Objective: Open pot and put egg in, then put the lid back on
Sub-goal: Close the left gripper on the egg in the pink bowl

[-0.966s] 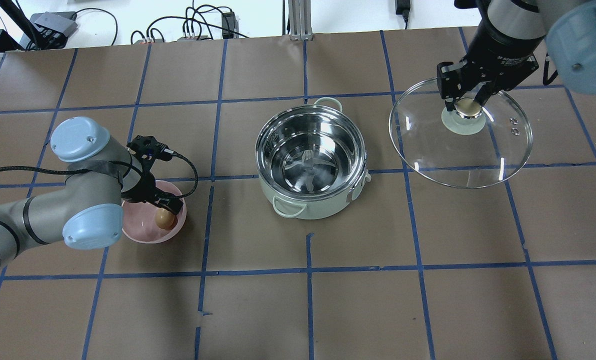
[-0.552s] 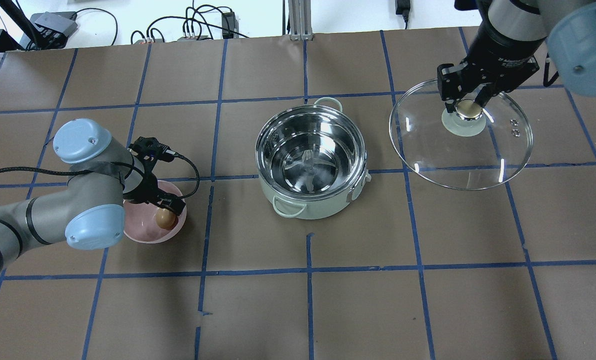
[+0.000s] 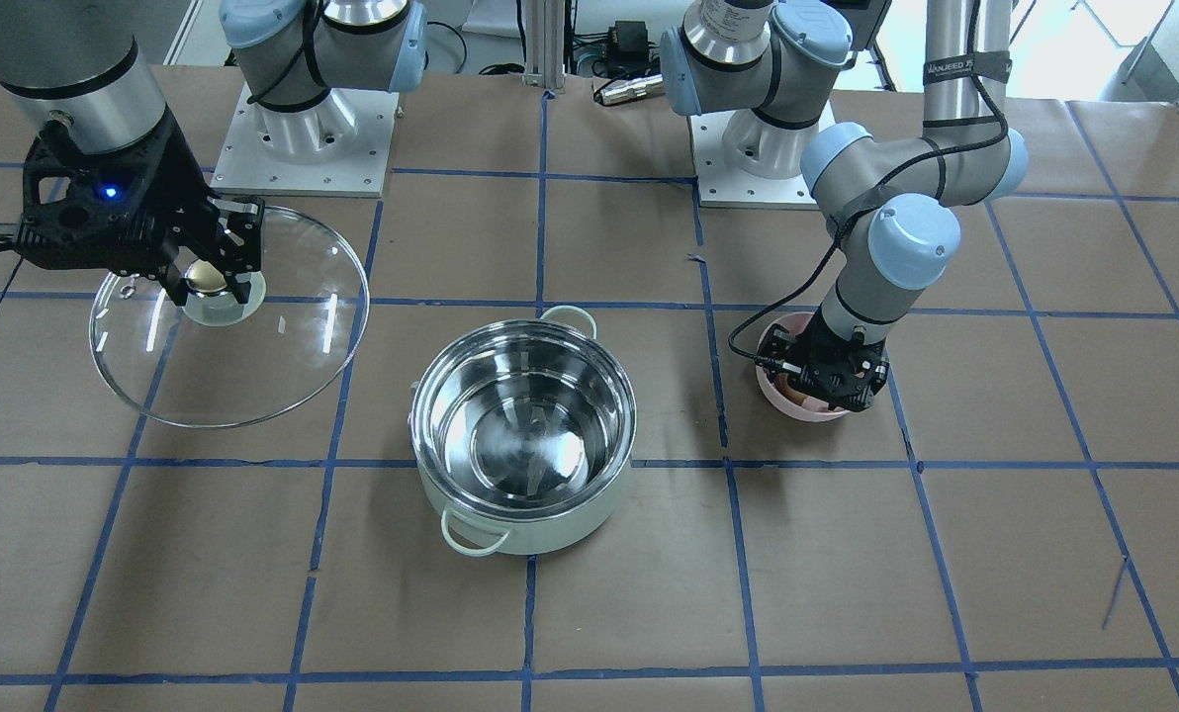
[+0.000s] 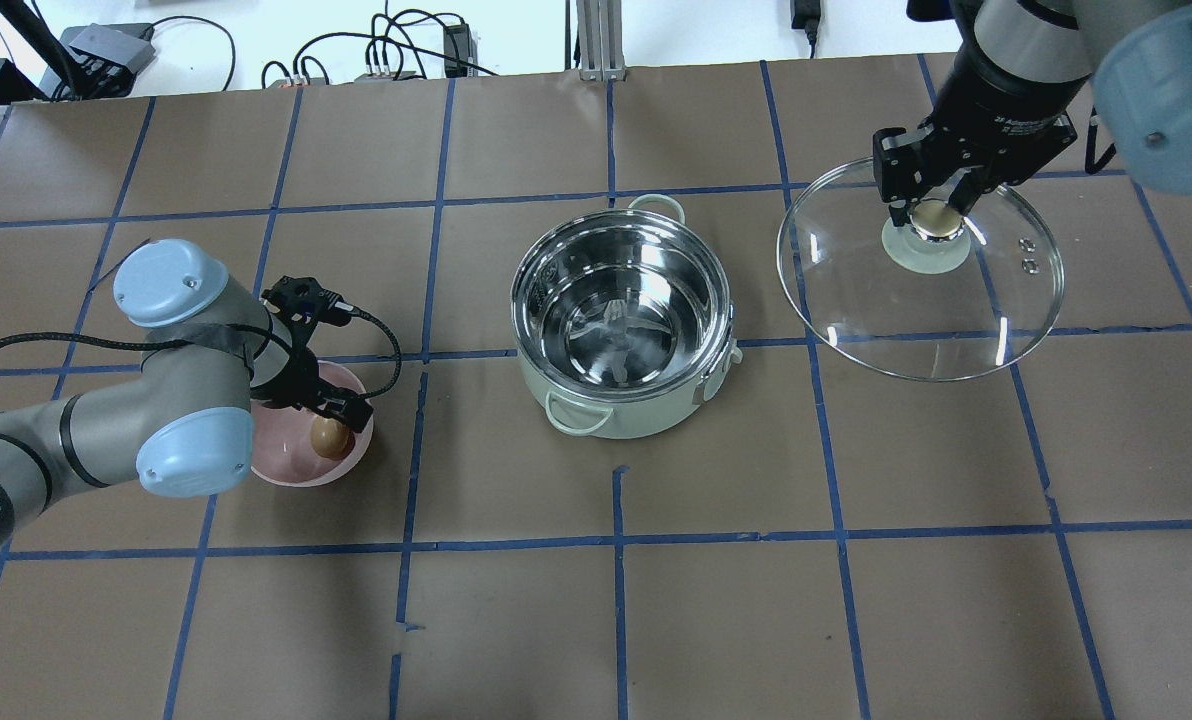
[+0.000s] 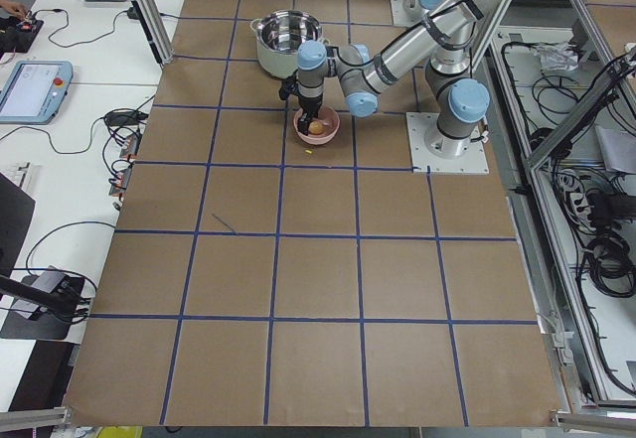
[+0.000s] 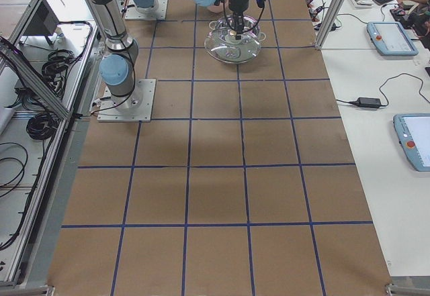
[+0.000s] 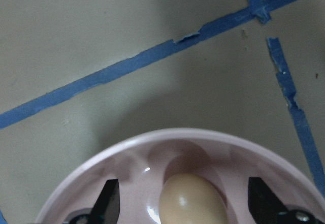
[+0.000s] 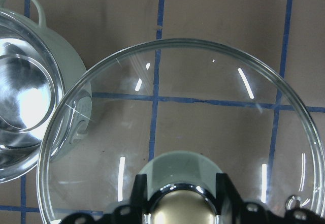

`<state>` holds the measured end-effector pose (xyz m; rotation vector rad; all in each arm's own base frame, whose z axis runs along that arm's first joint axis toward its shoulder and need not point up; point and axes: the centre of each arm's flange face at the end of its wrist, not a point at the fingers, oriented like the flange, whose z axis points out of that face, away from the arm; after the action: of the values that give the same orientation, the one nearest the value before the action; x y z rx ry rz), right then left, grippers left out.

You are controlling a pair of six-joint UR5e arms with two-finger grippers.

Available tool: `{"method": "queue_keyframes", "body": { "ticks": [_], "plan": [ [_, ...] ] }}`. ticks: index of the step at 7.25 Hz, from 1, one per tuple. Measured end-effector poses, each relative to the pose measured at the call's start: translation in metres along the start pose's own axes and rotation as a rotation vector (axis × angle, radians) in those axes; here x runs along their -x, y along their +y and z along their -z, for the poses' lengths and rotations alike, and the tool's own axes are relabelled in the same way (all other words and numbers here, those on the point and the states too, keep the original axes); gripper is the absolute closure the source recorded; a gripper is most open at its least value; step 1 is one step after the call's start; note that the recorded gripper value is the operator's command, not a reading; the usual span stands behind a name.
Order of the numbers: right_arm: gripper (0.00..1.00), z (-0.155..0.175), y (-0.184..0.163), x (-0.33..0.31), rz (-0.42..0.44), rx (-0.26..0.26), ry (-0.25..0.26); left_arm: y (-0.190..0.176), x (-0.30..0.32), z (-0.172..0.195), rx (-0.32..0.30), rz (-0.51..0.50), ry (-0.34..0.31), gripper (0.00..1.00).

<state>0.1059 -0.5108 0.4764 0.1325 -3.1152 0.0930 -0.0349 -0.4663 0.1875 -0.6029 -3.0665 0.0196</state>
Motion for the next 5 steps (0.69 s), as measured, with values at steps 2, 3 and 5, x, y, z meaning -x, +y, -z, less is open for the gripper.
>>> {"method": "queue_keyframes", "body": {
  "ticks": [2, 3, 5],
  "plan": [
    [0.61, -0.0035, 0.0023, 0.0009, 0.001, 0.007, -0.004, 0.0001, 0.0007, -0.0031, 0.001, 0.000, -0.004, 0.11],
    [0.61, -0.0048, 0.0041, 0.0013, 0.001, 0.009, -0.005, 0.0003, 0.0008, -0.0037, 0.001, 0.000, -0.006, 0.19],
    [0.61, -0.0063, 0.0056, 0.0017, 0.001, 0.011, -0.007, 0.0014, 0.0019, -0.0054, 0.004, 0.004, -0.005, 0.54]
  ]
}}
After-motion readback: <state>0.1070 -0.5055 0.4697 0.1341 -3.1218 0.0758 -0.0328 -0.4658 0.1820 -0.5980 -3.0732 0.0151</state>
